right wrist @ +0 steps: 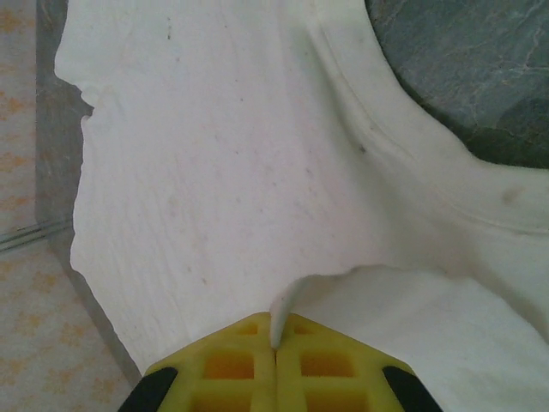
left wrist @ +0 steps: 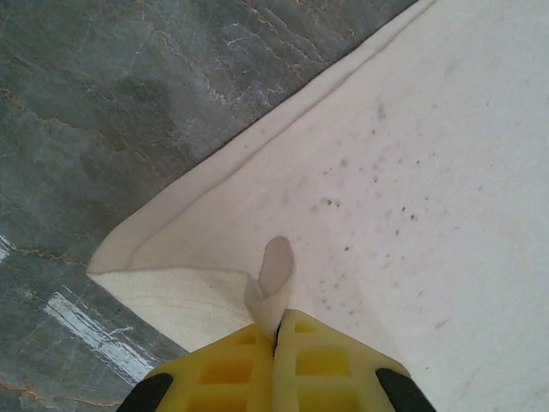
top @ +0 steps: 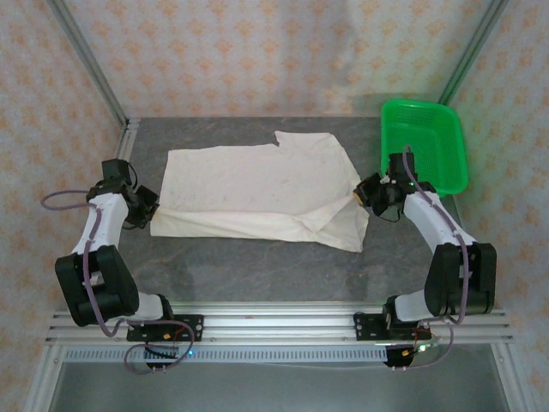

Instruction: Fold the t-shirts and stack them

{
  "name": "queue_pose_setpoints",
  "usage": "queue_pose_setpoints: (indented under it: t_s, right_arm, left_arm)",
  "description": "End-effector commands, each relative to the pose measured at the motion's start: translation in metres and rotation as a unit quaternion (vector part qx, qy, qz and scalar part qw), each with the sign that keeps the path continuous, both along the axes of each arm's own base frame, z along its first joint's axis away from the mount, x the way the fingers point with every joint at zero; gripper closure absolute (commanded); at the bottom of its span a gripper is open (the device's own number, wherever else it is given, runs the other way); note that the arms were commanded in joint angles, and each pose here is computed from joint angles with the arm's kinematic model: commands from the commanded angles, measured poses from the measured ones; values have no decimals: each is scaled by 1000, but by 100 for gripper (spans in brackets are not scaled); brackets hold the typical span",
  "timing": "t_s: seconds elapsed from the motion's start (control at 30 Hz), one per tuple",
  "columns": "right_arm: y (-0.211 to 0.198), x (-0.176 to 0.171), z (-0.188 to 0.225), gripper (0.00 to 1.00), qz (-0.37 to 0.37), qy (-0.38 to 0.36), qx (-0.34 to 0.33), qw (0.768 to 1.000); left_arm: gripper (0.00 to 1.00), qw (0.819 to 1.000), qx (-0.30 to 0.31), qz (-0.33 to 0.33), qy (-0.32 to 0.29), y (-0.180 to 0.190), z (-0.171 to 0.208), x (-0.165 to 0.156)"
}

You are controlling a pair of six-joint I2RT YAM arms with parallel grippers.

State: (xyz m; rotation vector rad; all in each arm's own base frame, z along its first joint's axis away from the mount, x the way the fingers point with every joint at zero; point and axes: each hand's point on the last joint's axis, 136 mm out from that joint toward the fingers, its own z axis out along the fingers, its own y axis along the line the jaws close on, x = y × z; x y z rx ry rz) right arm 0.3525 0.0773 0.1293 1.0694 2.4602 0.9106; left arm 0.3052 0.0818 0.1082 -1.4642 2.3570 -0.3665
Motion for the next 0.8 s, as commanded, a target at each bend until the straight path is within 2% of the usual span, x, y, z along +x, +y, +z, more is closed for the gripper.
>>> queue_pose_setpoints:
  t_s: [0.0,0.37,0.77]
  right_arm:
    - [3,5,2,100,10,6,-2,1000]
    - [1,37,16,100,23,-9,-19,1000]
    - [2,62,9,100,37,-2,-27,999]
  left_arm:
    - [100,1000,3,6,-7,6,7,9]
    - [100,1000,6,-2,-6,12,5,26]
    - [100,1000,-2,-9,3,13,-15,42]
